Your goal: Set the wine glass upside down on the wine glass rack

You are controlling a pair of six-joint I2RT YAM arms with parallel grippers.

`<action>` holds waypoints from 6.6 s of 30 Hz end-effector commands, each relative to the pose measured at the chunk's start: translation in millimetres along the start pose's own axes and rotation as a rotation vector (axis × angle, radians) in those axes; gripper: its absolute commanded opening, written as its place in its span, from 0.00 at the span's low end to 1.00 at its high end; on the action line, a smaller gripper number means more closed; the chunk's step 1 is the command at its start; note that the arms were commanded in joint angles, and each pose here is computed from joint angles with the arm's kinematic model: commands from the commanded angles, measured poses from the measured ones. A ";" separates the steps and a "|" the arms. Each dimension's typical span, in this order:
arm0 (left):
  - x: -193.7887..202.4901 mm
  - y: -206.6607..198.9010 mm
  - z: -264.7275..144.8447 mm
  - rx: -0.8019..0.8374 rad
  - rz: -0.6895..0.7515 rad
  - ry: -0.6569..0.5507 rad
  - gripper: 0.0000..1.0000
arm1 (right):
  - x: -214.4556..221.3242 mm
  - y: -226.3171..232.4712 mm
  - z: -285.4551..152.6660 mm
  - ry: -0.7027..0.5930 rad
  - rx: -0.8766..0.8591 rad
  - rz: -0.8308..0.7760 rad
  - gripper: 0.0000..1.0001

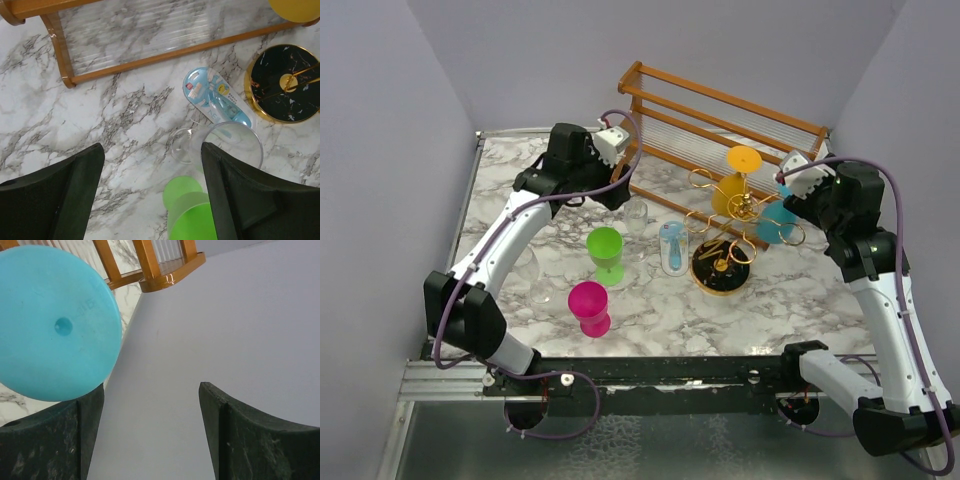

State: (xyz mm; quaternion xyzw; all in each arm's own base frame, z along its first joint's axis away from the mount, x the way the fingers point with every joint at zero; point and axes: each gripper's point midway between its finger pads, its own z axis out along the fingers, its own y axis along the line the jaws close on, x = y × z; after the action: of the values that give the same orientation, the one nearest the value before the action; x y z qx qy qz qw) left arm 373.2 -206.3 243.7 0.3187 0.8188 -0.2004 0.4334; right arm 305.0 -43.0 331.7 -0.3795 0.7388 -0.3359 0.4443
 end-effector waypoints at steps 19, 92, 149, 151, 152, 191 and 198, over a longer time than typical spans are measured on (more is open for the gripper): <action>5.1 -31.2 15.5 0.114 -0.011 0.078 0.52 | -6.0 -35.3 -21.4 -0.035 0.135 0.224 0.75; -230.2 -60.4 -178.8 0.051 -0.006 -0.703 0.00 | -304.8 35.6 4.6 -0.741 -0.950 1.129 0.33; -124.0 20.1 -200.8 -0.493 0.286 -0.388 0.94 | -305.9 16.1 36.4 -0.911 -0.241 -0.018 0.01; -125.4 20.2 -201.2 -0.494 0.284 -0.392 0.94 | -302.4 24.9 38.8 -0.899 -0.248 -0.085 0.01; -125.9 20.1 -200.8 -0.493 0.280 -0.394 0.94 | -300.6 27.9 40.0 -0.895 -0.249 -0.112 0.01; -117.1 19.2 -183.3 -0.450 0.273 -0.369 0.94 | -234.4 50.0 18.0 -0.749 -0.307 -0.520 0.02; -119.4 18.1 -182.9 -0.443 0.274 -0.375 0.94 | -228.2 50.0 9.0 -0.746 -0.323 -0.526 0.02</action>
State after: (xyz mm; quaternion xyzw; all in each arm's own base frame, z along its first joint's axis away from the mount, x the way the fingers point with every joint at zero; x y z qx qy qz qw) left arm 327.4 -123.0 436.8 0.2823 0.7055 -0.0076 0.6500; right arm 383.9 182.7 348.8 -0.7200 0.4635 -0.1371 0.4980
